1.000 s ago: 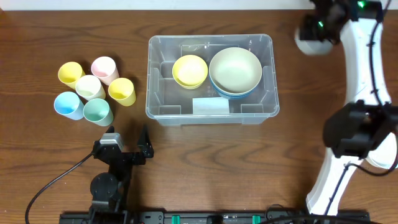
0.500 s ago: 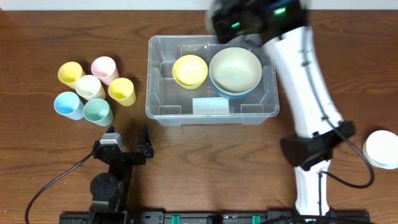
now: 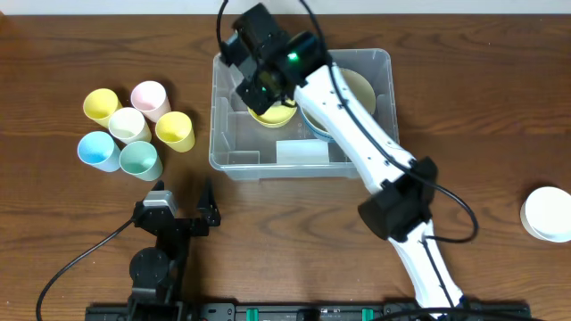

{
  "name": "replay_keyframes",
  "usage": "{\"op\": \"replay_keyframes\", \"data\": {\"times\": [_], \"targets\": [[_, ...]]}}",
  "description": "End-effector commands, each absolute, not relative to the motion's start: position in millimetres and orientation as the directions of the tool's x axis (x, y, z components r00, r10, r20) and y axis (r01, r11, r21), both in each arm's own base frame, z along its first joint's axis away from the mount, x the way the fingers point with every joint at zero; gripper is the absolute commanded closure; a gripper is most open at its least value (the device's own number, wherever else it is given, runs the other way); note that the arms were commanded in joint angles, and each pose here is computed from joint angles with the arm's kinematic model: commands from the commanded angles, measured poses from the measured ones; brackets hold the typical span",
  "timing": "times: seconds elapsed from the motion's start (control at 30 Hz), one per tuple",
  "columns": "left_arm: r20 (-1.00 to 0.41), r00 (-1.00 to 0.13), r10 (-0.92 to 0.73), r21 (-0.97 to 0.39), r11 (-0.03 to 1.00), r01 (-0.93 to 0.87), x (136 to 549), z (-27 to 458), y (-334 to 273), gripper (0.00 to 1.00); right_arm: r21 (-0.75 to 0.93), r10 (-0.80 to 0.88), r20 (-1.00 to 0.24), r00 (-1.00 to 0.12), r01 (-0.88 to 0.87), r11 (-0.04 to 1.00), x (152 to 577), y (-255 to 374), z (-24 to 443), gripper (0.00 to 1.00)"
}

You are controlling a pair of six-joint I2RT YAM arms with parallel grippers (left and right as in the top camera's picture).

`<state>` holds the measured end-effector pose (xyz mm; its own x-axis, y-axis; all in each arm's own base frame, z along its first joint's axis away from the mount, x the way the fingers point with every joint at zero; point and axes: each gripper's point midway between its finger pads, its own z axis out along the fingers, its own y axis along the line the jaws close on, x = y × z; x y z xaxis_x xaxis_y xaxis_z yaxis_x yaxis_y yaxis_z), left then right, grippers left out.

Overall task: Pack container
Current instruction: 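Lift the white bowl and lower it onto the yellow bowl, then release the white bowl and withdraw right gripper to the right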

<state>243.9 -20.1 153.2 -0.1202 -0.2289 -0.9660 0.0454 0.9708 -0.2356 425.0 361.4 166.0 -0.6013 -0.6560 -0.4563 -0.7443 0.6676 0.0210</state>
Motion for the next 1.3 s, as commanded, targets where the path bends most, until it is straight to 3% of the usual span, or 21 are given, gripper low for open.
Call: {"op": "replay_keyframes", "data": {"times": [0.0, 0.27, 0.3, 0.37, 0.4, 0.63, 0.77, 0.87, 0.93, 1.17, 1.27], "targets": [[-0.964, -0.165, -0.208, -0.213, 0.977, 0.016, 243.3, 135.7, -16.0, 0.02, 0.007, -0.686, -0.4, -0.608, -0.75, 0.661, 424.5, 362.5, 136.4, 0.99], [-0.964, -0.165, -0.208, -0.213, 0.977, 0.016, 243.4, 135.8, -16.0, 0.02, 0.012, -0.704, -0.35, -0.618, -0.754, 0.656, 427.1, 363.7, 102.0, 0.97], [-0.964, -0.165, -0.208, -0.213, 0.977, 0.016, 243.4, 135.8, -15.9, 0.02, 0.009, -0.704, -0.35, -0.618, -0.754, 0.657, 427.8, 363.6, 100.9, 0.85], [-0.964, -0.164, -0.208, -0.214, 0.977, 0.016, 243.3, 136.0, -15.9, 0.02, 0.003, -0.713, -0.353, -0.607, -0.762, 0.647, 428.9, 364.3, 100.1, 0.48], [-0.964, -0.165, -0.208, -0.214, 0.977, 0.016, 243.4, 135.8, -16.0, 0.02, 0.0, -0.715, -0.354, -0.603, -0.764, 0.645, 429.3, 364.4, 100.3, 0.41], [-0.964, -0.165, -0.208, -0.214, 0.977, 0.015, 243.3, 135.7, -15.9, 0.02, -0.005, -0.703, -0.387, -0.597, -0.761, 0.649, 429.1, 364.2, 120.7, 0.36], [-0.964, -0.165, -0.208, -0.213, 0.977, 0.016, 243.4, 135.8, -15.9, 0.02, 0.014, -0.68, -0.445, -0.583, -0.763, 0.646, 419.3, 362.5, 165.1, 0.32], [-0.964, -0.165, -0.208, -0.213, 0.977, 0.016, 243.4, 135.8, -15.9, 0.02, 0.01, -0.659, -0.478, -0.581, -0.754, 0.657, 410.0, 350.4, 202.8, 0.16], [-0.964, -0.165, -0.208, -0.213, 0.977, 0.016, 243.4, 135.8, -16.0, 0.02, 0.009, -0.646, -0.486, -0.588, -0.743, 0.669, 403.5, 335.1, 225.0, 0.12], [-0.964, -0.165, -0.208, -0.213, 0.977, 0.016, 243.4, 135.8, -16.0, 0.02, 0.029, -0.504, -0.421, -0.754, -0.567, 0.823, 398.7, 250.0, 258.5, 0.11], [-0.964, -0.165, -0.208, -0.213, 0.977, 0.016, 243.4, 135.8, -15.9, 0.02, 0.036, -0.45, -0.368, -0.814, -0.496, 0.867, 401.0, 212.0, 256.8, 0.03]]}}
